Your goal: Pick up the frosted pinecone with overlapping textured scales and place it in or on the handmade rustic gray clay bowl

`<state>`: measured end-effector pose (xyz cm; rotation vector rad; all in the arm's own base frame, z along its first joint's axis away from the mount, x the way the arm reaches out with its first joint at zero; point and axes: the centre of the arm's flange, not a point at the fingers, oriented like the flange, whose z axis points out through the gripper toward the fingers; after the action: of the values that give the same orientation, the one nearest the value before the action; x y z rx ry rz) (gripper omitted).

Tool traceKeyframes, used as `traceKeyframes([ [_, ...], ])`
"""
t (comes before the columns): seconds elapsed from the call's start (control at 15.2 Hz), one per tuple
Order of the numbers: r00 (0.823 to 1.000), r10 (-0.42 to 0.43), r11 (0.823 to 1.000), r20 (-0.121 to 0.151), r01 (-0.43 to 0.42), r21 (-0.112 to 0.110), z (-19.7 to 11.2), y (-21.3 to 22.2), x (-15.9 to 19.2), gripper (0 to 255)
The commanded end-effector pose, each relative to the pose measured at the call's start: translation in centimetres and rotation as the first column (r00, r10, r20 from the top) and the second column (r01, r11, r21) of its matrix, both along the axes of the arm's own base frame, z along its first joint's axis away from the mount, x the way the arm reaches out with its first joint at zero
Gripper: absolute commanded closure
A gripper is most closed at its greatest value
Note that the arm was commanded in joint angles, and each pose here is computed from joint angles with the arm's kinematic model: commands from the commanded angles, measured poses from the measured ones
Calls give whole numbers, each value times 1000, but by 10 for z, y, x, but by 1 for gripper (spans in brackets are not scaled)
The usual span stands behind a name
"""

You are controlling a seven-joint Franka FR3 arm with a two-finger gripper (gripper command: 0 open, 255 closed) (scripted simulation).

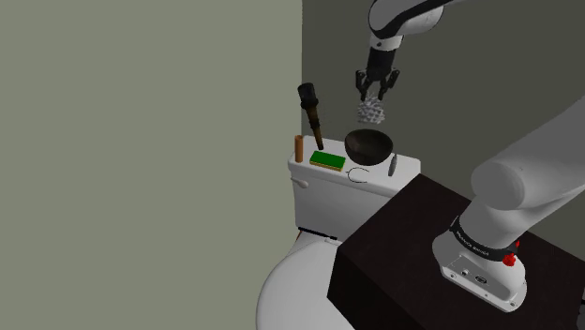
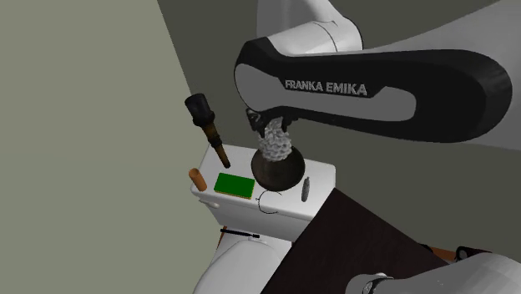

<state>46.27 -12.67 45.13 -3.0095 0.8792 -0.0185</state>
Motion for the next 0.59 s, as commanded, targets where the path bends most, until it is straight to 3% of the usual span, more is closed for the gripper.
traceKeyframes([
  [0.0,1000,0,1000,1,0,0,6,-1,-27,255],
  [0.53,1000,0,1000,1,0,0,-29,-1,-38,255],
])
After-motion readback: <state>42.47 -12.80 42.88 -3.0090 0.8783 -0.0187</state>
